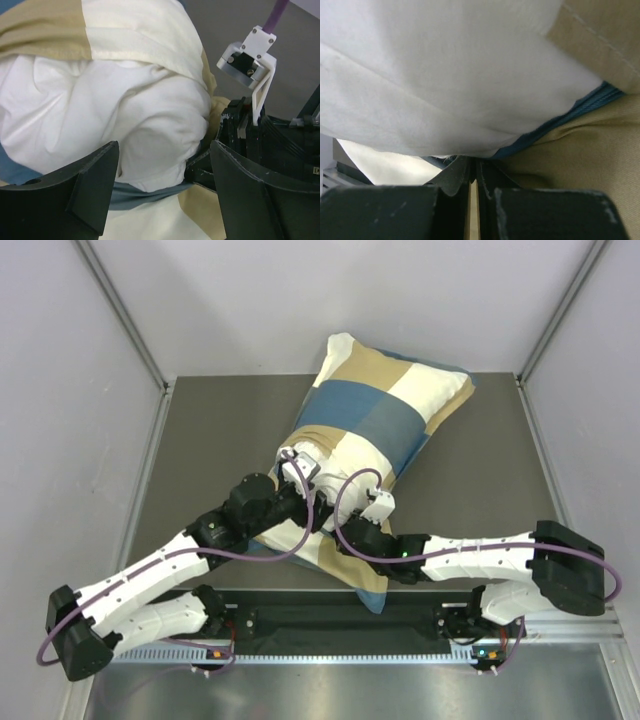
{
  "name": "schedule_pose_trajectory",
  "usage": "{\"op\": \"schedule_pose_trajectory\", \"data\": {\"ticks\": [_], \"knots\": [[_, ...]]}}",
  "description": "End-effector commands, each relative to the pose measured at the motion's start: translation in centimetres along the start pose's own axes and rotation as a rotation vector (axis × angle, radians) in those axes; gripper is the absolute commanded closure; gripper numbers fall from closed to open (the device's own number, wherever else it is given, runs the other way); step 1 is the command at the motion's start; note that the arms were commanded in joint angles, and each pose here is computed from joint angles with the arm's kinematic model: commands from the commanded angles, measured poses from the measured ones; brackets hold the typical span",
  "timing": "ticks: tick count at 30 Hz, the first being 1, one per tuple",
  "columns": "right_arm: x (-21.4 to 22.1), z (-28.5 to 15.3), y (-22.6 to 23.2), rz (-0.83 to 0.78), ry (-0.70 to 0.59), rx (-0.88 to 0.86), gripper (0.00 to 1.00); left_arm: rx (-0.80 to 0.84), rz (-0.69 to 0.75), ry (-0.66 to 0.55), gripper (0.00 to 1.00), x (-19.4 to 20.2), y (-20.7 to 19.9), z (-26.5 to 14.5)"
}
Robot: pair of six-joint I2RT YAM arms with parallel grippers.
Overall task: Remove the pillowcase from the pillow
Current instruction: Pull out the pillow
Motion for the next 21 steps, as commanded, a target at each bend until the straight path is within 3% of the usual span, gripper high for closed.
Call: {"op": "schedule_pose_trajectory", "data": {"ticks": [1,21], "knots": [[5.3,-2.0,-8.0,-0.200,0.270,0.202,1.00,-0.049,-0.030,-0.033,0.22,-0.4,0.3,-1.1],[5.0,-2.8,-7.0,-0.188,0.248,0.183,1.00,-0.019,0.032,0.227,0.24,7.3,-0.3,6.1]]}}
Point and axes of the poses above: each gripper's point midway between its finger pads, its own z axis out along the fingers, its own y axis along the line the jaws close on, x = y × z, the point moved 1 cm from there along -z, back along the fingers, and after that the axes turned 12 degrees about z, right-handed, at the moved point
